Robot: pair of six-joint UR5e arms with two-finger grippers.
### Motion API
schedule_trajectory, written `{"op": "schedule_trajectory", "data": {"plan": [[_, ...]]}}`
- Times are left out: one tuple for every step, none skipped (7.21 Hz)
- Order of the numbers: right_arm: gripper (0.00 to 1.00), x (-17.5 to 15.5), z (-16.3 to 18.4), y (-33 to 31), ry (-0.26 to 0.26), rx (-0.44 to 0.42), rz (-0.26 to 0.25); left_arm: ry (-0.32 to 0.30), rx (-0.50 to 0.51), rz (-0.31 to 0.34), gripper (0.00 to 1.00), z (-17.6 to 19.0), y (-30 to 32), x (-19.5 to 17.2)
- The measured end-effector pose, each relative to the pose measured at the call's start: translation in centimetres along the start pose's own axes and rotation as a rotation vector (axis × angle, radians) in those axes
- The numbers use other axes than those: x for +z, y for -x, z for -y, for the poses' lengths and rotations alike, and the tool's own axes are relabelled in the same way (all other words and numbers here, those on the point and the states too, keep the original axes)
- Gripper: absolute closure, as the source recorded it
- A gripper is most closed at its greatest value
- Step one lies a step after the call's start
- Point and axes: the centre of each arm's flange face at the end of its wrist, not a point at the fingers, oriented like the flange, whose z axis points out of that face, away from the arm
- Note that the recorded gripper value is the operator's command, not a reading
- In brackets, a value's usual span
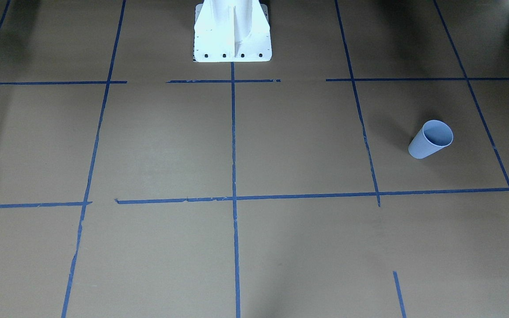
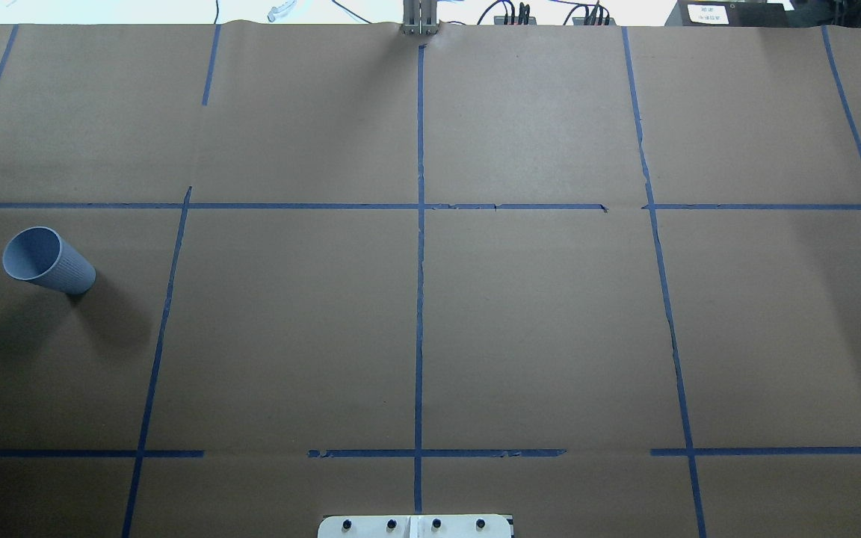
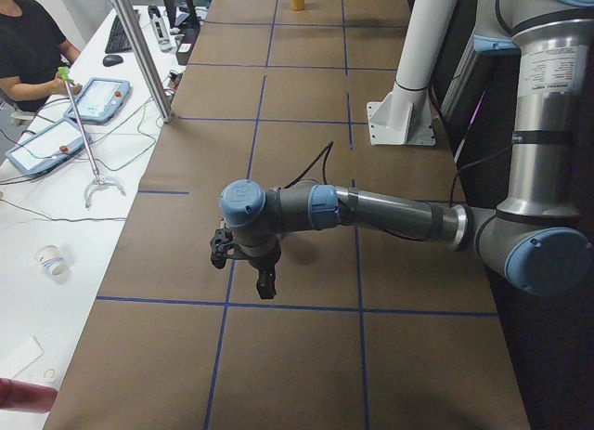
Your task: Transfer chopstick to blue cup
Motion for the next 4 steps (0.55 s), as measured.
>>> {"op": "schedule_trajectory", "data": {"plan": [[0.00, 0.2, 0.1, 0.3, 0.004, -0.007, 0.000, -0.008, 0.010, 0.002, 0.00, -0.1, -0.3, -0.2], [0.00, 0.4, 0.1, 0.5, 0.006, -0.011, 0.002, -0.020, 0.026, 0.005, 0.00, -0.4, -1.0, -0.7], [0.00, 0.4, 0.2, 0.7, 0.008, -0.015, 0.002, -0.027, 0.035, 0.007, 0.00, -0.6, -1.4, -1.0], [0.00, 0.5, 0.3, 0.9, 0.008, -0.019, 0.002, -0.030, 0.036, 0.007, 0.00, -0.8, -1.6, -1.0]]}}
